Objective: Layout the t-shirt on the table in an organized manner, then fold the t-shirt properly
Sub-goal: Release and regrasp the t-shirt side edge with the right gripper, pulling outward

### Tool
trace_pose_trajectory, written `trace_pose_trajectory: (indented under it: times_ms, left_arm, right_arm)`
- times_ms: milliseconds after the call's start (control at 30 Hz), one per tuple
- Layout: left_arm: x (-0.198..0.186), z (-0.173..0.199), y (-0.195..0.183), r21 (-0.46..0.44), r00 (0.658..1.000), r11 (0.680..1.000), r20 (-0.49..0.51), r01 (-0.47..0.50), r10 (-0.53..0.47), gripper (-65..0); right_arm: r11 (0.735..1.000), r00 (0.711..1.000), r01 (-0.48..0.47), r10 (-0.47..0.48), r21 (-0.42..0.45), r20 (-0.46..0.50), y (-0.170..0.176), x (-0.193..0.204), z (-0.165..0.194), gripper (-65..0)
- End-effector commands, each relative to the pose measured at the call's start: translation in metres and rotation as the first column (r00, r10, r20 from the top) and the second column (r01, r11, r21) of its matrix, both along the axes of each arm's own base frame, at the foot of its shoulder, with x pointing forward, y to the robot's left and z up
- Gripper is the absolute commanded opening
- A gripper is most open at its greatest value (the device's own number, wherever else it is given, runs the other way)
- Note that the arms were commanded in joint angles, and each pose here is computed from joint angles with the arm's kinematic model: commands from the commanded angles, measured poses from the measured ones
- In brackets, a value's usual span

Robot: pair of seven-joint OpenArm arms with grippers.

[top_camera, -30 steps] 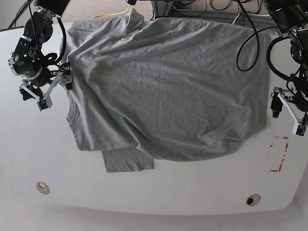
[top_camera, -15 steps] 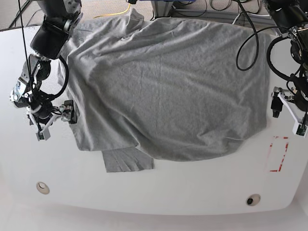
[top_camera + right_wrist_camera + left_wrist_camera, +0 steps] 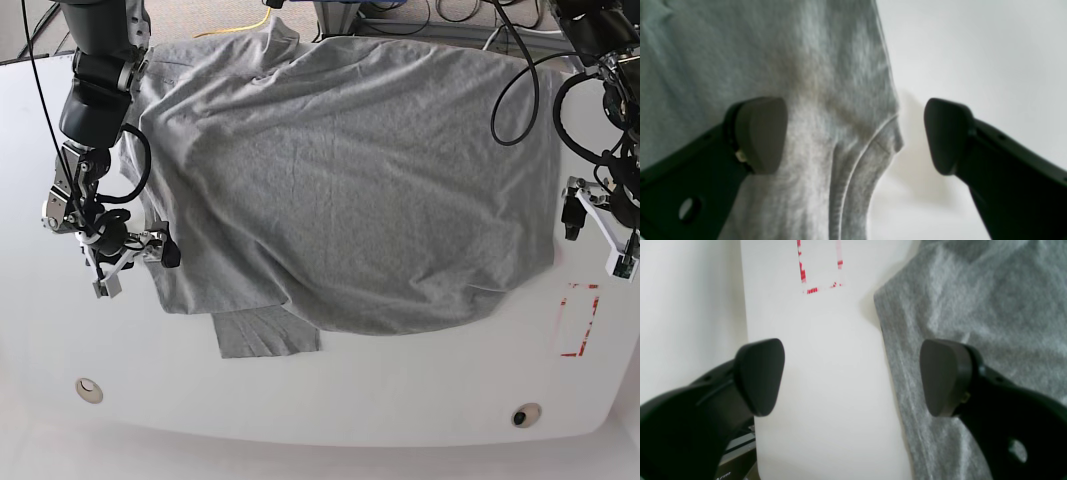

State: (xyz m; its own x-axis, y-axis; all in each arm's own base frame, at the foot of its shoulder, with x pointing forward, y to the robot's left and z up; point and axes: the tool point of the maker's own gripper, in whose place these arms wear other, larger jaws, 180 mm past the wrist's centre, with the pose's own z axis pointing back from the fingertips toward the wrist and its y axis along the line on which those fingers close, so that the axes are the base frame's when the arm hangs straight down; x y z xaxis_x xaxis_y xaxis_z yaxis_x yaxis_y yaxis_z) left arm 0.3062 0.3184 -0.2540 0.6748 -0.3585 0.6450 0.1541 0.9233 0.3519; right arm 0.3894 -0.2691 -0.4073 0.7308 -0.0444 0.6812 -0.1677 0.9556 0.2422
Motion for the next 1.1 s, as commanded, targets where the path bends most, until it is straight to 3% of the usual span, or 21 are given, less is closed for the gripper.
trace_pose_trajectory:
  times_ms: [0,233,300,400,600,700,1067]
  left_arm:
    - [0.006,0.015,0.003,0.018,0.999,1.000,0.047,0.007,-0.007,-3.1]
    - [0.006,0.015,0.003,0.018,0.999,1.000,0.047,0.007,-0.007,-3.1]
    - [0.006,0.015,0.003,0.018,0.999,1.000,0.047,0.007,-0.007,-3.1]
    - [0.006,0.015,0.003,0.018,0.999,1.000,0.047,0.007,-0.007,-3.1]
    - [0.006,0.015,0.003,0.018,0.999,1.000,0.046,0.005,-0.006,-3.1]
    - [0.005,0.014,0.003,0.018,0.999,1.000,0.043,0.005,-0.005,-3.1]
    - [0.001,0.008,0.003,0.017,1.000,1.000,0.025,0.007,-0.008,-3.1]
  right_arm:
    - [1.000,0.997,0.009,-0.009,0.002,0.076,-0.005,0.016,0.018,-2.1]
    - [1.000,0.999,0.012,-0.013,0.029,0.053,0.001,0.011,0.005,-2.7]
    - [1.000,0.998,0.011,-0.013,0.029,0.056,0.001,0.011,0.006,-5.5]
    - [1.000,0.998,0.011,-0.012,0.029,0.056,0.001,0.011,0.006,-16.2]
    - [1.000,0.998,0.009,-0.010,0.019,0.058,-0.001,0.013,0.008,-49.6]
    - [1.000,0.998,0.011,-0.012,0.015,0.068,-0.003,0.016,0.011,-62.0]
    - [0.998,0.997,0.038,-0.034,-0.049,0.076,-0.039,0.013,0.024,-62.3]
